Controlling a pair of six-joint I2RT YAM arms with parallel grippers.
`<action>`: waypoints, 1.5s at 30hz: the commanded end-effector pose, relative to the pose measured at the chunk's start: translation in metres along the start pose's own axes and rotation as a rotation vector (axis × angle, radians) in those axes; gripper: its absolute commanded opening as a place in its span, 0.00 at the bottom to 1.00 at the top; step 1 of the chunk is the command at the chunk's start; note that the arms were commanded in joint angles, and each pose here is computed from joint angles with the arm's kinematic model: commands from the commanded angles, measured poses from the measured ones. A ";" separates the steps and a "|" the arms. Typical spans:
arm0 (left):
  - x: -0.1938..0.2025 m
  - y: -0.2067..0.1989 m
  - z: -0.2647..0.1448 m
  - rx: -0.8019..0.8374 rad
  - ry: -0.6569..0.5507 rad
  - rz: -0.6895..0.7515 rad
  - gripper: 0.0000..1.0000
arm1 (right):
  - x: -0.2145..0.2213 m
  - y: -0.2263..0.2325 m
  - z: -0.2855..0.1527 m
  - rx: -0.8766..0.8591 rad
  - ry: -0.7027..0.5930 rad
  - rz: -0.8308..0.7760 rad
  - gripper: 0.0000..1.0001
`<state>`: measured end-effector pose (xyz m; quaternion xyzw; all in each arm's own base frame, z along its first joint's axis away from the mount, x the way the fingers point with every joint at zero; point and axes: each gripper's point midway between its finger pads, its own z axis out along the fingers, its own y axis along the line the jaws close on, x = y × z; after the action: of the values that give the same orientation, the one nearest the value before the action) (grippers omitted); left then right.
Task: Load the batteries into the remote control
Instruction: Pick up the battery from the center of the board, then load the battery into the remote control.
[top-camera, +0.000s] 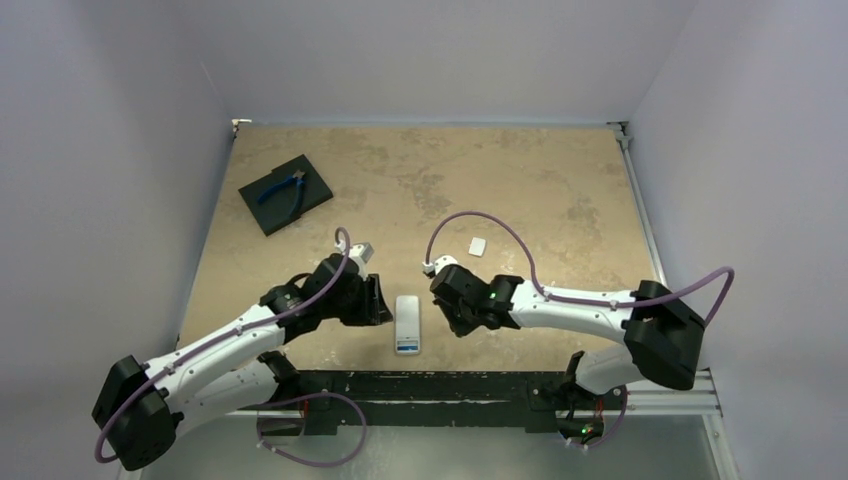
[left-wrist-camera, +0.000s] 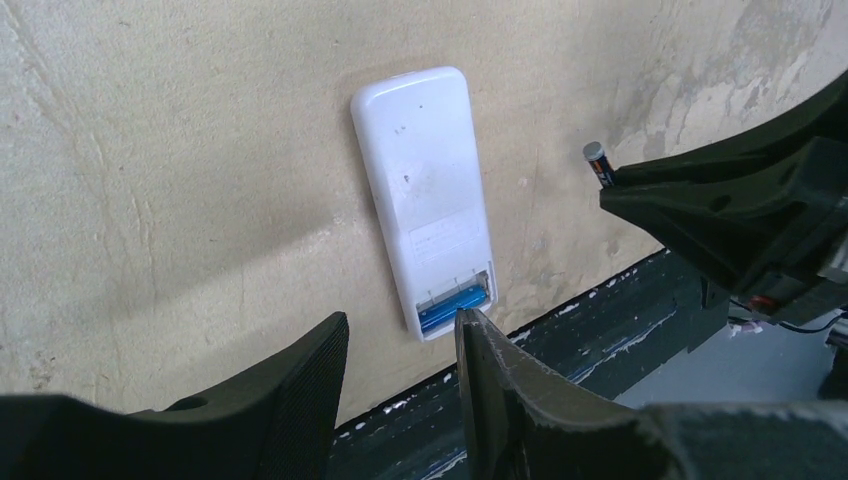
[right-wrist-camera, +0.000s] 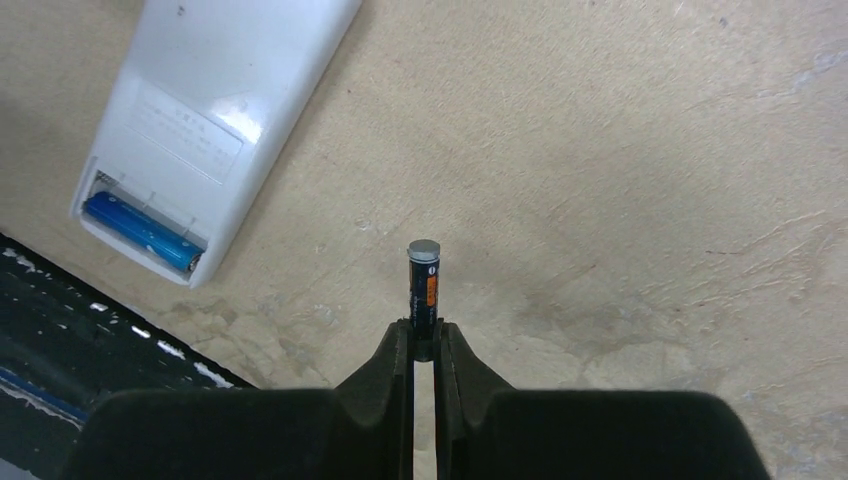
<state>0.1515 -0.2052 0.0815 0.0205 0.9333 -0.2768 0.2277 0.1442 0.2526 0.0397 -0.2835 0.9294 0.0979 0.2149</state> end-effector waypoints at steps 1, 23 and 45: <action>-0.002 0.000 -0.005 -0.001 -0.029 -0.033 0.44 | -0.021 0.012 -0.019 -0.062 -0.077 -0.047 0.00; -0.041 0.004 -0.060 -0.056 -0.266 -0.116 0.51 | -0.035 0.074 -0.043 -0.323 -0.128 -0.360 0.00; -0.065 0.018 -0.123 -0.119 -0.457 -0.167 0.62 | -0.030 0.086 -0.010 -0.287 -0.031 -0.664 0.00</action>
<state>0.1615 -0.1274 0.1800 -0.1190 0.8780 -0.2404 0.3966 0.1106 0.3261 0.0569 -0.5638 0.7861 0.1629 0.1937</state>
